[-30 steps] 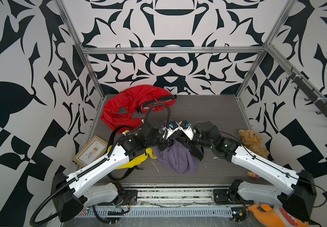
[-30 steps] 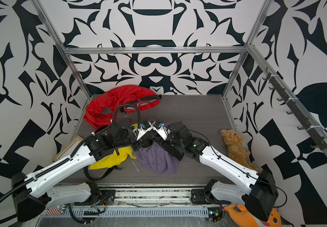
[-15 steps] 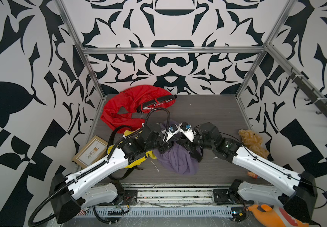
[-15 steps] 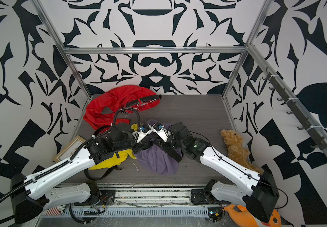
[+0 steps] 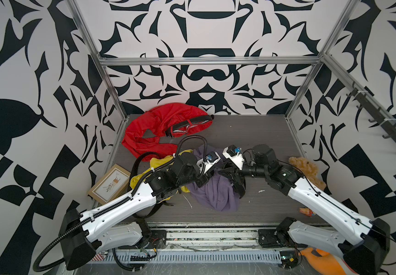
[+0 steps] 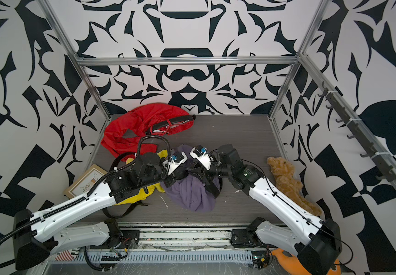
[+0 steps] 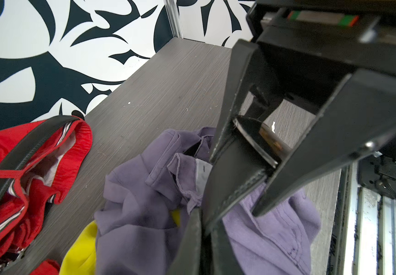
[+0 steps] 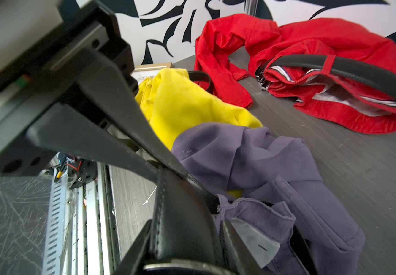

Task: Remove the belt from the trousers

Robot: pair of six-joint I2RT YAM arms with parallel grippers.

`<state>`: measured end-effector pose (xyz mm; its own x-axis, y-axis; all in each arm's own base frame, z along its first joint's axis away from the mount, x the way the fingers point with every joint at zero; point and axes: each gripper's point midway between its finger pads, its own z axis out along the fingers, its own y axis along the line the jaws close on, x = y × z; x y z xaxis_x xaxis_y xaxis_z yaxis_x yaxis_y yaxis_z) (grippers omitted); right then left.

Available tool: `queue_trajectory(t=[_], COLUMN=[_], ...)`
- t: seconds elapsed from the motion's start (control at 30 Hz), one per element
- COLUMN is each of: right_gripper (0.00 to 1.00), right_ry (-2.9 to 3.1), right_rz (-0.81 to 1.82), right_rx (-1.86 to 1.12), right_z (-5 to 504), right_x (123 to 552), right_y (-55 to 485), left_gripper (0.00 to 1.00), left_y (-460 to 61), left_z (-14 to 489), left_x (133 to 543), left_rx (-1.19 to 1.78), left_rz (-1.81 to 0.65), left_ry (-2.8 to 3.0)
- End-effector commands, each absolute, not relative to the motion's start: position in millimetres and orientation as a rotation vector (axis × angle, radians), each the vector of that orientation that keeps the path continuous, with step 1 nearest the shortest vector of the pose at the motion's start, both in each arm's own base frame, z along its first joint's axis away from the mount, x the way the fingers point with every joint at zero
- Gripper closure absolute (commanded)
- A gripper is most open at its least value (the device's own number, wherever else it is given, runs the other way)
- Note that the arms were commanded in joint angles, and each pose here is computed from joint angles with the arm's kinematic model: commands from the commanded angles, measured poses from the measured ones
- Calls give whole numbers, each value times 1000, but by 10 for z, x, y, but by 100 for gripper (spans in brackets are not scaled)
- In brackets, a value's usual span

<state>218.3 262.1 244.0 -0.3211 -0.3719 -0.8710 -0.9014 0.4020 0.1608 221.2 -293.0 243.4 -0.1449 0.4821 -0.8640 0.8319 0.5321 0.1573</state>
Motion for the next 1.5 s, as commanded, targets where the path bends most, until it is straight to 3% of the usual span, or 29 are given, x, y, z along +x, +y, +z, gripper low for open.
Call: queue_trajectory(t=[0.0,0.03,0.13,0.27,0.47,0.5,0.6,0.63,0.7,0.77,0.93,1.13,1.47], right_gripper=[100,100,100,100,100,100,100,95,75,48,20,3,1], right_ry=[1826,1810,1792,1782,1763,1752,1787,1825,1880,1885,1844,1753,1615], right_rz=[953,982,1009,1030,1053,1054,958,886,784,729,663,564,428], right_rx=[-1119,-1137,-1167,-1198,-1261,-1266,-1255,-1230,-1204,-1167,-1123,-1085,-929], right_z=[2690,2717,2760,2773,2791,2804,2703,2623,2492,2463,2495,2579,2775], right_x=[2065,2038,2031,2022,2028,2037,2179,2280,2381,2421,2292,2144,2281], right_y=[2598,2640,2707,2745,2811,2823,2799,2757,2672,2609,2588,2722,2992], left_gripper=[31,22,6,0,1,10,86,100,100,100,100,100,100], left_y=[-2494,-2546,-2671,-2767,-3029,-3082,-3176,-3179,-3147,-3083,-2956,-2900,-2923], left_z=[2166,2208,2301,2456,2560,2518,2440,2452,2479,2496,2541,2632,2678], left_x=[2392,2383,2377,2433,2541,2574,2603,2604,2600,2590,2499,2420,2345], left_rx=[969,962,960,947,1026,1049,1089,1079,1054,1033,1002,961,938], left_rz=[-277,-315,-382,-372,-357,-346,-349,-356,-362,-355,-378,-431,-509], left_ry=[1937,1918,1871,1774,1649,1651,1658,1658,1669,1701,1779,1833,1853])
